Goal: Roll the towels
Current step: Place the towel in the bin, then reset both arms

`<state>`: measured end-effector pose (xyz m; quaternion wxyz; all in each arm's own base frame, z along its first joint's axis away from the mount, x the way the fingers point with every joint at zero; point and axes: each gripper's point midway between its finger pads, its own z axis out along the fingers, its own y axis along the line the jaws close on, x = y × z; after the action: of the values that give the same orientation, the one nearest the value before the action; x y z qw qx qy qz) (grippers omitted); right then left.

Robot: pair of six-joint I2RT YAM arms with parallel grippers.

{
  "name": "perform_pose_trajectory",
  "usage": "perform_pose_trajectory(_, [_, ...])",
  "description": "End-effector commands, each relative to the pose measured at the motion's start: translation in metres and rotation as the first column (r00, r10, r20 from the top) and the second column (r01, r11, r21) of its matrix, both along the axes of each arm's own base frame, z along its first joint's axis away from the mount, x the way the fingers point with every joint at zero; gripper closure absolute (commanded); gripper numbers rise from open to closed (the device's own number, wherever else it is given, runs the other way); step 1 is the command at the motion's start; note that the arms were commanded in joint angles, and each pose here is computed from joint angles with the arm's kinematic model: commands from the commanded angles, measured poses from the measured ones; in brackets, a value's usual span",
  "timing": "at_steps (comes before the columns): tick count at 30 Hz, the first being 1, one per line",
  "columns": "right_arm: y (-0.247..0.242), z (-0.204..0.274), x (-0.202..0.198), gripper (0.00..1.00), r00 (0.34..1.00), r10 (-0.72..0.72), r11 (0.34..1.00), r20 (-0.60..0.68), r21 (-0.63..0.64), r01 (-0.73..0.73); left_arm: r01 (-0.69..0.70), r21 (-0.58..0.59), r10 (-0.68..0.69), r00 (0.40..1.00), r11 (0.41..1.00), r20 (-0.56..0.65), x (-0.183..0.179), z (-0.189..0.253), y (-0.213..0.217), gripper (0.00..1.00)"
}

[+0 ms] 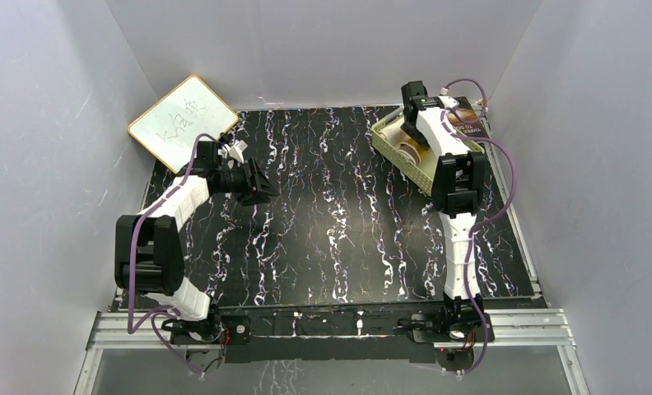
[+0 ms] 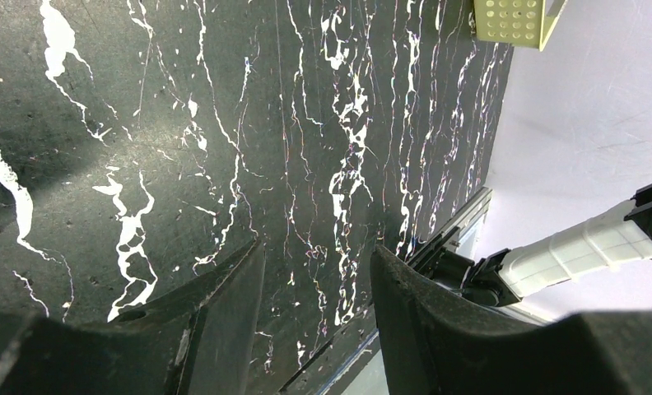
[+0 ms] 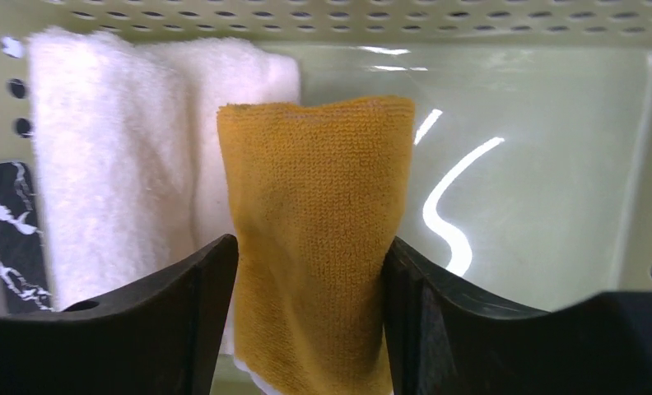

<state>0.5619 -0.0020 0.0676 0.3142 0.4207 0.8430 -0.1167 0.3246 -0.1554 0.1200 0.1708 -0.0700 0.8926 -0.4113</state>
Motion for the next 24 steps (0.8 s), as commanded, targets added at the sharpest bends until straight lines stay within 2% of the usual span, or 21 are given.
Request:
perform_pose_trajectory(1, [0.017,0.076,0.039,0.35,0.965,0.088,0.996,0.247,-0.014,-0.087,0.014,-0.013,-0.014,1.000,1.000,0.023,0.005,0.015,-0.001,0.51])
perform_pose_trajectory(3, [0.024,0.106,0.045,0.20,0.937,0.127,0.992,0.326,-0.041,-0.121,0.015,-0.022,-0.014,0.999,1.000,0.031,0.005,0.018,-0.002,0.51])
perform_pose_trajectory(6, [0.032,0.154,0.051,0.03,0.886,0.180,0.983,0.427,-0.057,-0.173,0.018,-0.032,-0.016,0.999,0.999,0.051,0.006,0.025,-0.004,0.51])
perform_pose_trajectory(10, [0.044,0.218,0.048,0.02,0.804,0.247,0.965,0.542,-0.066,-0.252,0.036,-0.034,-0.032,0.993,0.999,0.110,0.009,0.043,-0.004,0.50])
perform_pose_trajectory(11, [0.049,0.236,0.048,0.02,0.766,0.269,0.956,0.584,-0.068,-0.284,0.043,-0.031,-0.039,0.991,0.999,0.128,0.010,0.049,-0.004,0.50])
perform_pose_trajectory(13, [0.066,0.260,0.039,0.02,0.676,0.349,0.916,0.649,-0.082,-0.393,0.057,-0.023,-0.053,0.986,0.998,0.159,0.012,0.060,-0.004,0.50])
perform_pose_trajectory(14, [0.078,0.274,0.032,0.02,0.607,0.400,0.880,0.687,-0.102,-0.465,0.064,-0.019,-0.059,0.982,0.998,0.178,0.014,0.067,-0.004,0.50])
perform_pose_trajectory(17, [0.114,0.316,-0.006,0.02,0.305,0.574,0.699,0.760,-0.260,-0.666,0.066,0.007,-0.066,0.968,0.998,0.243,0.018,0.087,-0.002,0.50])
perform_pose_trajectory(18, [0.120,0.329,-0.023,0.02,0.218,0.602,0.648,0.768,-0.310,-0.696,0.057,0.025,-0.062,0.960,0.998,0.271,0.020,0.094,0.001,0.50])
perform_pose_trajectory(19, [0.125,0.336,-0.037,0.02,0.168,0.615,0.615,0.770,-0.336,-0.713,0.041,0.051,-0.054,0.951,0.998,0.304,0.021,0.101,0.004,0.50])
perform_pose_trajectory(22, [0.137,0.325,-0.069,0.02,0.115,0.675,0.512,0.729,-0.350,-0.784,-0.045,0.132,-0.017,0.901,0.990,0.434,0.025,0.129,0.019,0.48])
perform_pose_trajectory(23, [0.140,0.316,-0.079,0.02,0.120,0.691,0.484,0.713,-0.333,-0.809,-0.098,0.164,0.007,0.877,0.982,0.481,0.028,0.139,0.028,0.48])
perform_pose_trajectory(24, [0.135,0.305,-0.083,0.02,0.178,0.686,0.512,0.706,-0.293,-0.808,-0.137,0.178,0.022,0.846,0.974,0.533,0.028,0.152,0.034,0.46])
